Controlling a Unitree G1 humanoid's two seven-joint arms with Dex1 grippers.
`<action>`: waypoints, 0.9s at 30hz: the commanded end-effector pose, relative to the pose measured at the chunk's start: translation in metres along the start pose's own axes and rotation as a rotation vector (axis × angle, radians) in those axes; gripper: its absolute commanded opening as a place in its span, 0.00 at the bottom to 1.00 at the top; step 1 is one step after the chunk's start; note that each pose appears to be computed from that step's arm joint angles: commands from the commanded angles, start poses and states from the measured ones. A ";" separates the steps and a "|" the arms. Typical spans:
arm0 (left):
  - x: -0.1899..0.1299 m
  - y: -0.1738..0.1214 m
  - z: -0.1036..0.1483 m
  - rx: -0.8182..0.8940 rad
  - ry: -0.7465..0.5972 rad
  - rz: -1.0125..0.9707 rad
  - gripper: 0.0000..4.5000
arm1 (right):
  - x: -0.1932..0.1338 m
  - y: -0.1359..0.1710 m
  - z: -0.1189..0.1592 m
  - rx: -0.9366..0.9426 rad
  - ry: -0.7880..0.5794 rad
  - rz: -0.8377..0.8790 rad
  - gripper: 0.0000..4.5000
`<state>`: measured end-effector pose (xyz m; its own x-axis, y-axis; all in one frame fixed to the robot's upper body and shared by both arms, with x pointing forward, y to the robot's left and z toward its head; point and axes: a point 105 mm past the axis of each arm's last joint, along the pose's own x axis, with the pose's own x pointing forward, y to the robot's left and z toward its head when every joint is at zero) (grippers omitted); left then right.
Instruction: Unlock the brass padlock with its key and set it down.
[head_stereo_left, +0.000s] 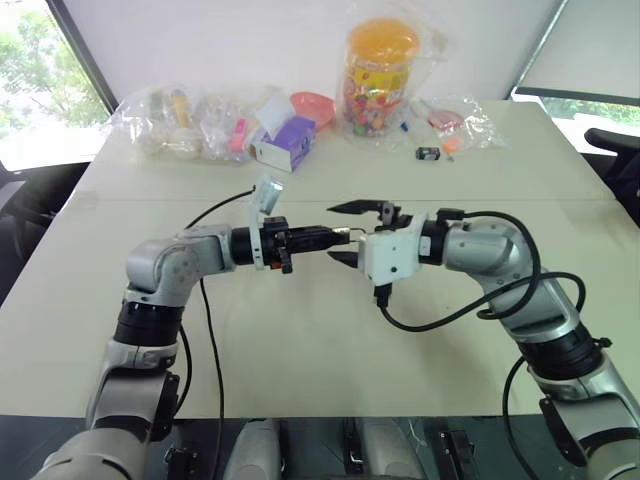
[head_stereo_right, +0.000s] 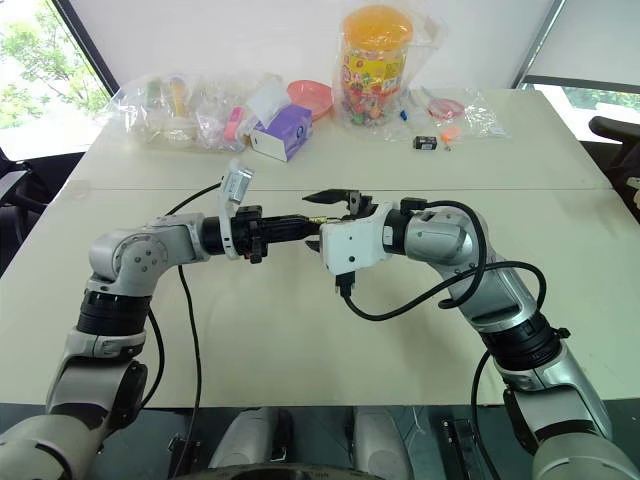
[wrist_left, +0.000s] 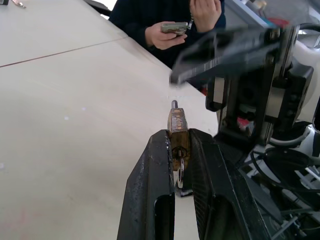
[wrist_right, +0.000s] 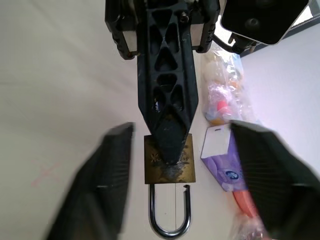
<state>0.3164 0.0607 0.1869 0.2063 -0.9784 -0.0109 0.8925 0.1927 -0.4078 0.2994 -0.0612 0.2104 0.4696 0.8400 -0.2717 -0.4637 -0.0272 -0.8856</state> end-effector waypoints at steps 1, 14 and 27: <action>-0.004 -0.008 0.013 0.045 -0.019 -0.026 0.00 | -0.011 -0.006 0.006 0.018 -0.012 -0.012 0.99; -0.014 0.001 0.023 0.079 -0.015 0.001 0.00 | -0.042 -0.017 0.008 0.570 -0.090 -0.059 0.10; -0.011 -0.012 0.022 0.080 0.015 -0.086 0.00 | -0.029 -0.016 0.003 0.649 -0.072 -0.095 0.01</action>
<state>0.3201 0.0736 0.1970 0.1717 -0.9850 -0.0158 0.9076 0.1644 -0.3862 0.2904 -0.0844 0.2230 0.4812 0.8552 -0.1926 -0.8175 0.3586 -0.4506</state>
